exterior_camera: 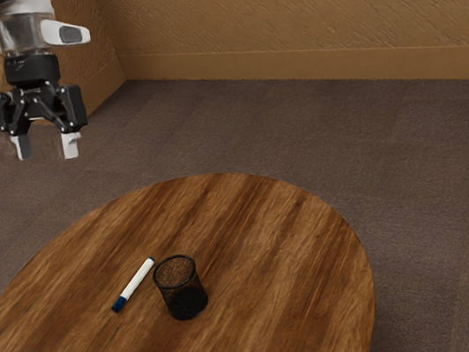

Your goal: Put the marker into the pen holder.

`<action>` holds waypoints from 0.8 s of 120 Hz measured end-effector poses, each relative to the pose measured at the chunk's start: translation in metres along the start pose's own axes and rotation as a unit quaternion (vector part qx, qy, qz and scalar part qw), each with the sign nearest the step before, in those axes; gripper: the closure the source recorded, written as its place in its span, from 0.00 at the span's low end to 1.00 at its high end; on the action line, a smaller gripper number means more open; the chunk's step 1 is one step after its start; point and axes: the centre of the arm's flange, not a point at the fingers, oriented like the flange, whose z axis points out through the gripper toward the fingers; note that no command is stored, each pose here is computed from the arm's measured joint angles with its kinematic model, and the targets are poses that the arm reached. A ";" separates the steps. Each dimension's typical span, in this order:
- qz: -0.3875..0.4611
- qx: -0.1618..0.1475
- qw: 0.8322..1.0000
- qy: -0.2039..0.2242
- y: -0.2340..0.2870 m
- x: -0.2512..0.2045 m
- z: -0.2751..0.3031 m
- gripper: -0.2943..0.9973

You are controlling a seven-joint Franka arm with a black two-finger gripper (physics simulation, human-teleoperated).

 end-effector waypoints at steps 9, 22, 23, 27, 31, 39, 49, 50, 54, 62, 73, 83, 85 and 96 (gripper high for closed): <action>-0.003 -0.004 0.998 0.057 -0.002 0.028 0.002 0.23; -0.007 0.010 0.997 0.076 0.002 0.044 0.047 0.23; -0.007 0.011 0.997 0.074 0.002 0.043 0.055 0.23; -0.007 0.015 0.998 0.068 0.001 0.046 0.087 0.23; -0.014 0.015 0.998 0.060 -0.007 0.058 0.118 0.23; -0.047 0.006 0.998 0.051 -0.043 0.087 0.171 0.23; -0.086 -0.003 0.994 0.068 -0.086 0.117 0.205 0.23; -0.090 -0.004 0.993 0.071 -0.090 0.119 0.207 0.23; -0.102 -0.007 0.991 0.083 -0.106 0.126 0.212 0.23; -0.109 -0.008 0.989 0.098 -0.127 0.136 0.236 0.23; -0.073 0.009 0.991 0.111 -0.112 0.152 0.274 0.23; -0.025 0.027 0.991 0.128 -0.079 0.171 0.290 0.24; -0.020 0.029 0.991 0.131 -0.077 0.174 0.292 0.24; -0.012 0.032 0.989 0.144 -0.086 0.184 0.303 0.29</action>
